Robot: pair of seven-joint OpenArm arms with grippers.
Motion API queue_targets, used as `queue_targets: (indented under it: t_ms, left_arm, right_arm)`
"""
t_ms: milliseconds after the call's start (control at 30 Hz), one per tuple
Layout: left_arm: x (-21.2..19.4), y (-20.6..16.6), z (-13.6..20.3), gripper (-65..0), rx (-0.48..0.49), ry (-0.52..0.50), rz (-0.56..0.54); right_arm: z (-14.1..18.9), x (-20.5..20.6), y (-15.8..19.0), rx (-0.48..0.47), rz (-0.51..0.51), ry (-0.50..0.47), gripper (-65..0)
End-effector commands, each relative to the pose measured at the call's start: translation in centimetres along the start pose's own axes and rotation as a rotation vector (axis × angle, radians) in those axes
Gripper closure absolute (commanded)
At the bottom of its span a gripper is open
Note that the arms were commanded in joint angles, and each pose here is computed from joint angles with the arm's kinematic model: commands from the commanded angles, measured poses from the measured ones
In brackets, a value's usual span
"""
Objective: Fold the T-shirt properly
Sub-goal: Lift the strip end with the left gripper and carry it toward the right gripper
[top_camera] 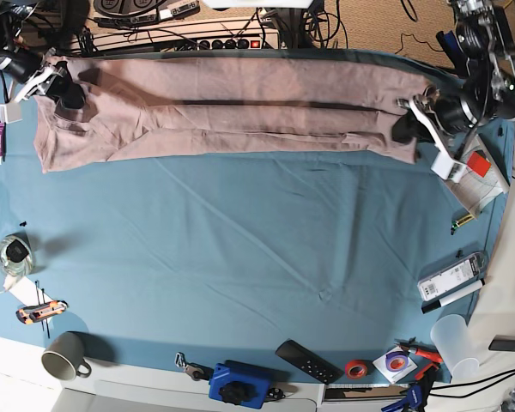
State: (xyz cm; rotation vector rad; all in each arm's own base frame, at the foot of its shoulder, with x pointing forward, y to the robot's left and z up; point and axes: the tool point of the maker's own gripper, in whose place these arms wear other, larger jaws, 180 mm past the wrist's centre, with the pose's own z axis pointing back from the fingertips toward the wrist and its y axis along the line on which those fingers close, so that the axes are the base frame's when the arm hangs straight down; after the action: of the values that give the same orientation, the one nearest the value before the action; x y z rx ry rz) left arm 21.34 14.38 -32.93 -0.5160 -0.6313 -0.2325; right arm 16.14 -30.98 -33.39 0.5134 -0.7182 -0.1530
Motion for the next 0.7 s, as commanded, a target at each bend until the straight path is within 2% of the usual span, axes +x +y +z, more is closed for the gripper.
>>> queue_targets:
  t_ms: [0,133,233,667]
  left_arm:
    - [1.4,-1.5,0.8,0.0,-0.039,-0.056,-0.050]
    - [1.9,-6.3,1.7,0.0,-0.175,-0.106,-0.172]
    - [2.0,-8.9,0.8,0.0,-0.244,-0.132,-0.172]
    - [4.1,-19.3,-5.6,0.0,-0.407,-0.167,-0.307]
  right_arm:
    - [0.4,1.9,0.4,0.010,0.035,-0.050,-17.5]
    - [0.0,3.2,0.7,0.022,0.050,-0.084,-17.5]
    - [-0.2,4.1,0.9,0.029,0.060,-0.105,-17.5]
    - [-0.2,4.2,0.8,0.026,0.064,-0.107,-17.5]
